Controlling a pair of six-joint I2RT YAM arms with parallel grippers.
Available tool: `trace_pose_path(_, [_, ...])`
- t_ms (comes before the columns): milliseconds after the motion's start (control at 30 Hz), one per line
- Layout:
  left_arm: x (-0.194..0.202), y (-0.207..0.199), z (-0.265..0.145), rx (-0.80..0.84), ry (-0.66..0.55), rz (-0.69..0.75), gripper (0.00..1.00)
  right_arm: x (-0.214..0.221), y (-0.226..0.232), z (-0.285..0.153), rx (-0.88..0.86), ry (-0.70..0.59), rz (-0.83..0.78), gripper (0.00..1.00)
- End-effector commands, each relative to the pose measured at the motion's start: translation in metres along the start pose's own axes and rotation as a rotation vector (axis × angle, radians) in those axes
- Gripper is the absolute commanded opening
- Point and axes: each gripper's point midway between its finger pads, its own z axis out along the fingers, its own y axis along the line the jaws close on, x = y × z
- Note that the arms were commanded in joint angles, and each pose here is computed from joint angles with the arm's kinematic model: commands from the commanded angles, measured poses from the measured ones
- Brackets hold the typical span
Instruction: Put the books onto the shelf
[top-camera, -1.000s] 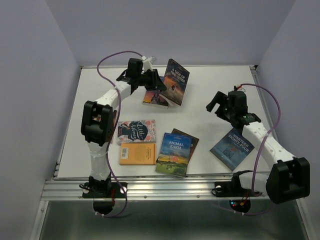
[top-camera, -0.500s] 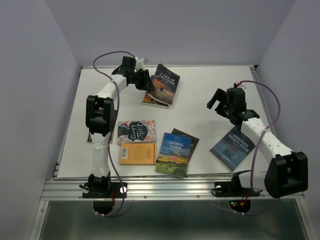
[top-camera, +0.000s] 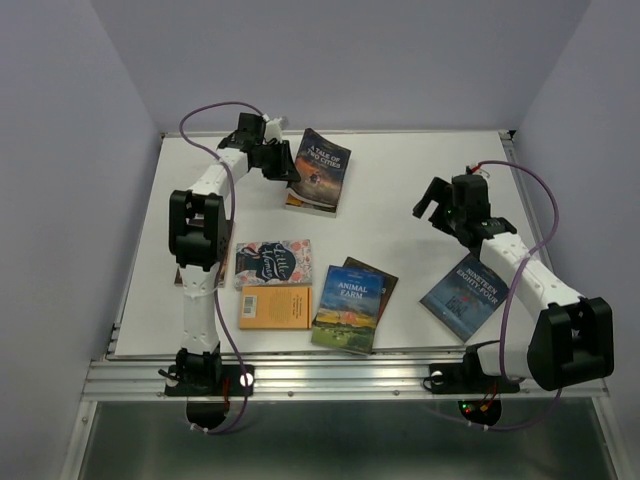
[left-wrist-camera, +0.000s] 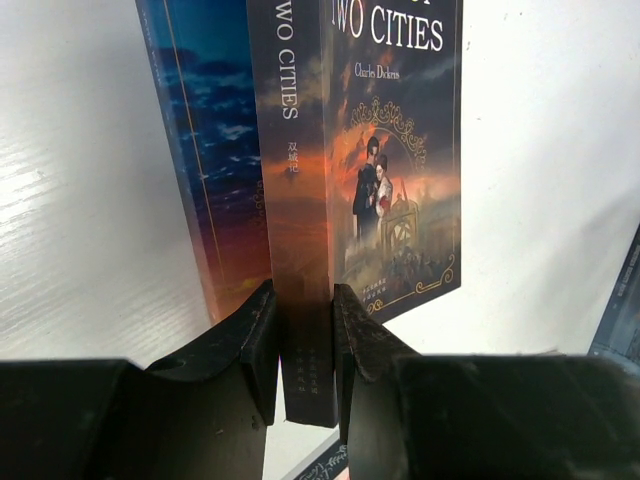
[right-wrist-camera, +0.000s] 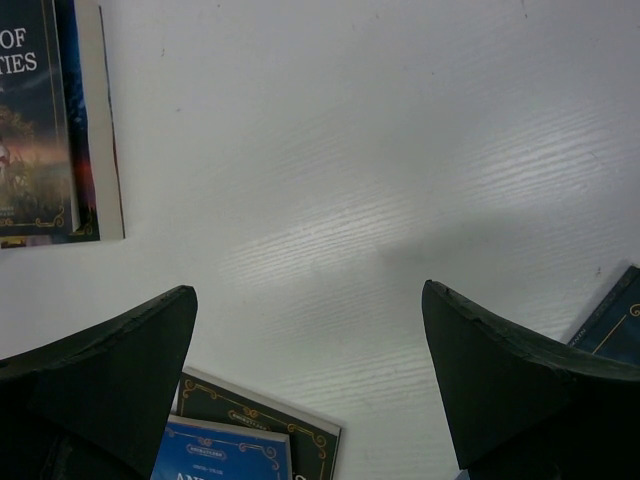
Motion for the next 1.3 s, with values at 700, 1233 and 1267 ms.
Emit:
trace_pose_path(700, [-0.051, 0.029, -0.011, -0.19, -0.109, 0.124, 0.89, -0.007, 0.011, 0.006, -0.015, 0.0, 0.015, 1.0])
trace_pose_path(1233, [-0.059, 0.034, 0.021, -0.116, -0.116, 0.073, 0.99, -0.004, 0.016, 0.013, -0.028, 0.026, -0.001, 1.0])
trace_pose_path(1267, [-0.057, 0.035, 0.024, -0.111, -0.111, 0.071, 0.99, -0.005, 0.017, 0.013, -0.032, 0.026, -0.007, 1.0])
